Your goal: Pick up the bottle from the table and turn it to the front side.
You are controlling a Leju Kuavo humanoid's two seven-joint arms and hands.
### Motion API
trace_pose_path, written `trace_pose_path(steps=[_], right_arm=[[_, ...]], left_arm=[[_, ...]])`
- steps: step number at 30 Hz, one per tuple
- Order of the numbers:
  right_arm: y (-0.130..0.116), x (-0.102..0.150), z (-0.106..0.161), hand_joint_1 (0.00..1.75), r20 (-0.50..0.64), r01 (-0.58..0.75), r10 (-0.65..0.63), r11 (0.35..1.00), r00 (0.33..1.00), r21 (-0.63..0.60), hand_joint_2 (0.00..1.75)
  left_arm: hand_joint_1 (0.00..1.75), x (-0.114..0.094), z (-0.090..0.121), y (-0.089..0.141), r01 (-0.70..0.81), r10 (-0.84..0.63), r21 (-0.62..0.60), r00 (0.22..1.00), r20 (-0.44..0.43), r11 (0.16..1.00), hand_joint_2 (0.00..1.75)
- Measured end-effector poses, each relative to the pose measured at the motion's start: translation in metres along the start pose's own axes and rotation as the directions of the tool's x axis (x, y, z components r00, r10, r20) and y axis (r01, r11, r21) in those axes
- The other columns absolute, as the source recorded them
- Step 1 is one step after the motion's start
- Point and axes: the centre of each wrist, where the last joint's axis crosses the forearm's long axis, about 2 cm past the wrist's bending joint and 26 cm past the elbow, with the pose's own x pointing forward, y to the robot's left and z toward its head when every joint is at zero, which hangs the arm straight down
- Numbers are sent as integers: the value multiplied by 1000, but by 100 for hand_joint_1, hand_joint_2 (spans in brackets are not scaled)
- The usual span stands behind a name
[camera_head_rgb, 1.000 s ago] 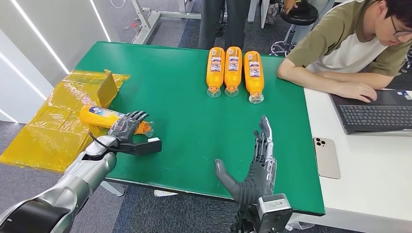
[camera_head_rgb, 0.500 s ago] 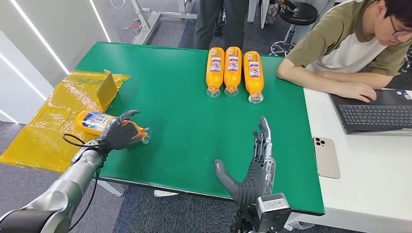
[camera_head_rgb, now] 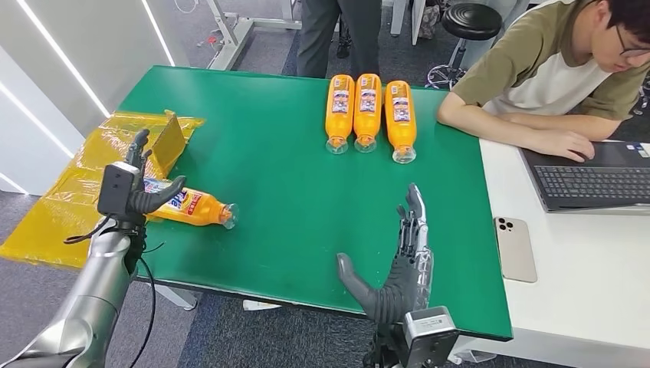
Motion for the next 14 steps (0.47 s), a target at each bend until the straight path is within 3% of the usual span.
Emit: trace_pose_path(steps=[3, 5, 9, 14], right_arm=[[1, -2, 0, 0, -6, 15, -15, 1000, 1000, 26, 175], [2, -3, 1, 0, -10, 19, -19, 999, 1000, 37, 175], [3, -5, 3, 0, -17, 18, -17, 998, 1000, 55, 175], [4, -5, 4, 0, -20, 2, -1, 997, 1000, 75, 175]], left_arm=[[0, 25, -15, -22, -152, 140, 73, 979, 150, 986, 175], [0, 36, -22, -43, -200, 171, 132, 965, 199, 971, 175], [0, 52, -20, -97, -297, 254, 168, 938, 237, 940, 175], [0, 72, 3, -165, -347, 309, 132, 920, 242, 928, 175]])
